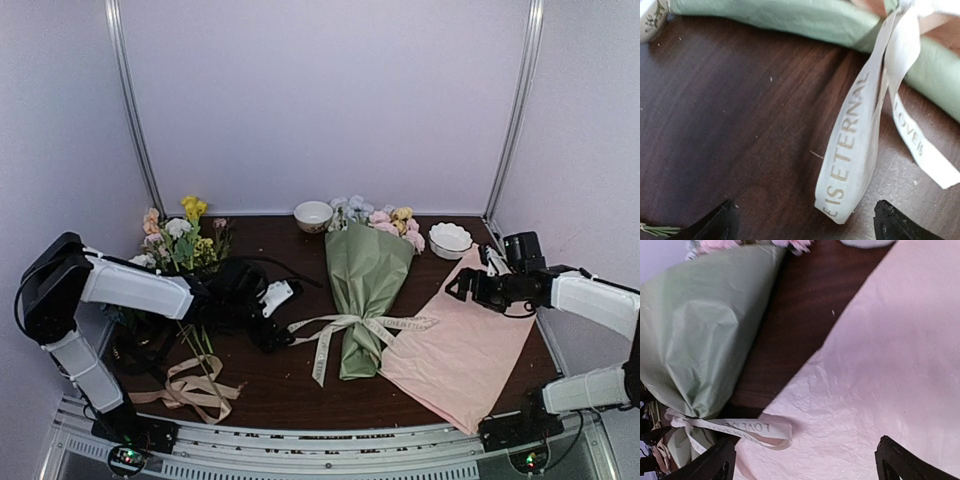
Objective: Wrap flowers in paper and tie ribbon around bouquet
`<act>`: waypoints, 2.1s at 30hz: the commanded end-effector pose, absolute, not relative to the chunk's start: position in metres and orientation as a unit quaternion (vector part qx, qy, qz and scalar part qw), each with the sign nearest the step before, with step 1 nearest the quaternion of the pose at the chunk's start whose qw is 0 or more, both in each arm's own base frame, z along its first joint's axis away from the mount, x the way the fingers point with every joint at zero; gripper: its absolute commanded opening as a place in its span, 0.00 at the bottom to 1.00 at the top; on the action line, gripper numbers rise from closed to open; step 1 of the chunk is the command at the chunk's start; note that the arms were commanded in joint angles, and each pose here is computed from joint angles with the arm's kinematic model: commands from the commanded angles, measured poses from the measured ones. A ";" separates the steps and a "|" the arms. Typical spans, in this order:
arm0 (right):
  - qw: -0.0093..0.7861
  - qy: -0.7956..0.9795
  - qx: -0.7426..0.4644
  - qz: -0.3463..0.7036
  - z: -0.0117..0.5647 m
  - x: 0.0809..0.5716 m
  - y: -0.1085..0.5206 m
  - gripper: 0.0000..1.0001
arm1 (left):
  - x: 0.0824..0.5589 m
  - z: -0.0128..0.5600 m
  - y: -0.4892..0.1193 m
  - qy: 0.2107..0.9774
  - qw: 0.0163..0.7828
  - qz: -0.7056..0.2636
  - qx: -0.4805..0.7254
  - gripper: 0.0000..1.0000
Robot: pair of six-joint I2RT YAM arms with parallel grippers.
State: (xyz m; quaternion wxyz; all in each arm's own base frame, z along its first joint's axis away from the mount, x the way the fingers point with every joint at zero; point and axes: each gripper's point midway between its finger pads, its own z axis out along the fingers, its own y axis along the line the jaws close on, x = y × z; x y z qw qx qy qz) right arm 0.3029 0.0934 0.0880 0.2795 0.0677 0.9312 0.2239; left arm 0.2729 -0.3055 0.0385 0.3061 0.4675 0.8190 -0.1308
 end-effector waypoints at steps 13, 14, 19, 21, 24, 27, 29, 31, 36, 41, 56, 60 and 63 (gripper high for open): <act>0.634 0.759 0.136 0.065 0.245 0.331 0.000 1.00 | 0.373 0.208 -0.133 0.831 0.551 -0.016 0.072 0.98; 0.646 0.745 0.161 0.039 0.243 0.327 -0.014 1.00 | 0.372 0.211 -0.115 0.828 0.558 0.003 0.049 0.98; 0.696 0.691 0.194 -0.017 0.232 0.314 -0.040 1.00 | 0.359 0.214 -0.043 0.810 0.579 0.092 -0.033 0.98; 0.706 0.681 0.195 -0.025 0.223 0.312 -0.043 1.00 | 0.351 0.209 -0.021 0.797 0.588 0.123 -0.063 0.98; 0.706 0.677 0.204 -0.041 0.207 0.308 -0.049 1.00 | 0.337 0.203 0.010 0.777 0.598 0.159 -0.114 0.98; 0.690 0.689 0.212 -0.066 0.194 0.310 -0.056 1.00 | 0.326 0.211 0.024 0.754 0.616 0.189 -0.127 0.98; 0.681 0.689 0.237 -0.076 0.187 0.310 -0.063 1.00 | 0.320 0.217 0.031 0.733 0.634 0.218 -0.119 0.98; 0.678 0.689 0.246 -0.075 0.184 0.312 -0.064 1.00 | 0.316 0.210 0.034 0.720 0.644 0.235 -0.110 0.98; 0.696 0.672 0.242 -0.071 0.183 0.312 -0.064 1.00 | 0.320 0.174 0.026 0.740 0.628 0.228 -0.080 0.98; 0.692 0.674 0.245 -0.081 0.182 0.317 -0.066 1.00 | 0.323 0.185 0.023 0.706 0.672 0.210 -0.075 0.98; 0.719 0.671 0.159 -0.086 0.183 0.339 -0.047 1.00 | 0.343 0.187 0.029 0.704 0.686 0.176 -0.047 0.98; 0.733 0.655 0.163 -0.087 0.182 0.337 -0.048 1.00 | 0.347 0.187 0.023 0.707 0.688 0.165 -0.023 0.98; 0.723 0.665 0.167 -0.085 0.178 0.337 -0.049 1.00 | 0.347 0.188 0.023 0.705 0.689 0.166 -0.023 0.98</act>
